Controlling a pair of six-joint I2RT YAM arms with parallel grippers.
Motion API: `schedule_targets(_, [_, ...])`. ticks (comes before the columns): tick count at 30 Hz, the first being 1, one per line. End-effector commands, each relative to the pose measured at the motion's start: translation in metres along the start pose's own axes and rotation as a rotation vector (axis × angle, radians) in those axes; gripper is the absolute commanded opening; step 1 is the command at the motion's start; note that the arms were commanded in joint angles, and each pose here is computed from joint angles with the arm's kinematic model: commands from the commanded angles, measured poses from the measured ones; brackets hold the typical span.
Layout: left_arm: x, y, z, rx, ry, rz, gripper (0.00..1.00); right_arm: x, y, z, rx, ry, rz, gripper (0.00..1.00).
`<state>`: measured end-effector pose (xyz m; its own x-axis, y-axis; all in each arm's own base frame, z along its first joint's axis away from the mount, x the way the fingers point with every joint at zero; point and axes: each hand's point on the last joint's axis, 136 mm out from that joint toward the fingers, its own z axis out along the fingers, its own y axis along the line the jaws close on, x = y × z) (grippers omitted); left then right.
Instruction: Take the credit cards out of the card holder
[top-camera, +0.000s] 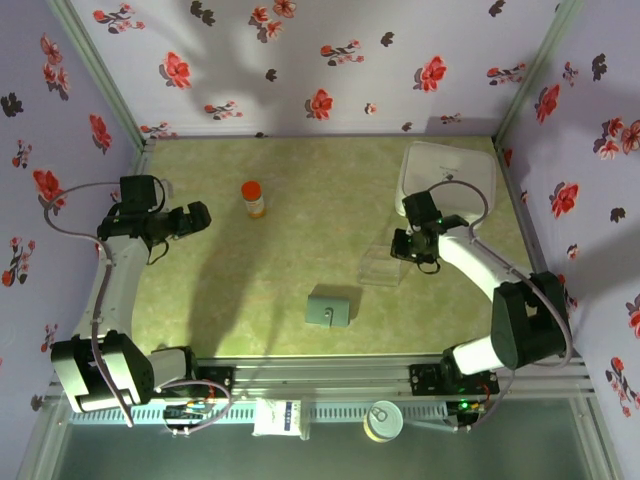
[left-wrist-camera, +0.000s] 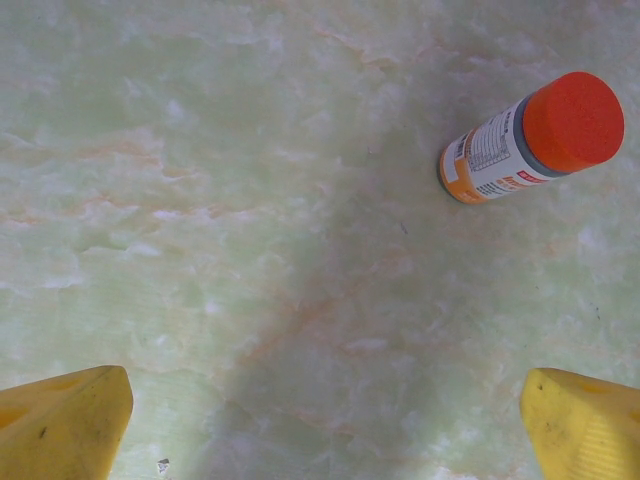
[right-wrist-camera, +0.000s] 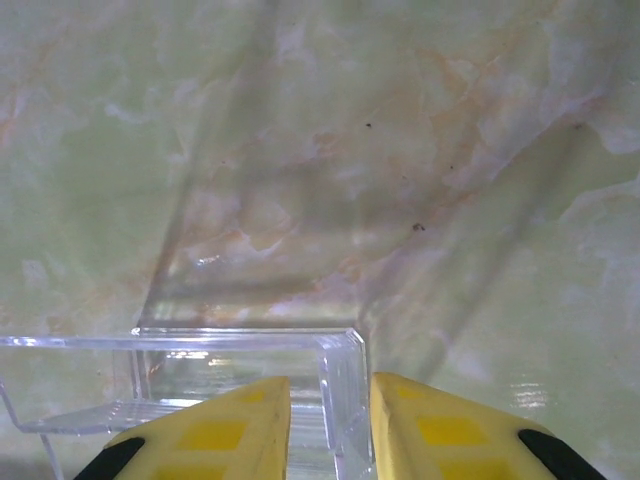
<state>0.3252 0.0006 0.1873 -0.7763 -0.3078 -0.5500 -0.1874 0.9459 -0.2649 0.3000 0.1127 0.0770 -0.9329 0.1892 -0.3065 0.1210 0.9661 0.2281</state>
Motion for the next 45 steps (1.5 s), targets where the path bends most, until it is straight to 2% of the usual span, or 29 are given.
schedule_targets(1, [-0.002, -0.001, -0.004, 0.017, -0.015, 0.017, 1.00, -0.005, 0.008, 0.002, -0.013, -0.001, -0.013, 0.26])
schedule_targets(29, [-0.003, 0.000, -0.003, 0.027, -0.013, 0.002, 1.00, -0.003, 0.006, 0.011, 0.027, 0.026, -0.043, 0.13])
schedule_targets(45, [-0.006, -0.003, -0.008, 0.047, -0.032, 0.001, 1.00, -0.030, 0.028, 0.001, 0.028, -0.002, -0.079, 0.11])
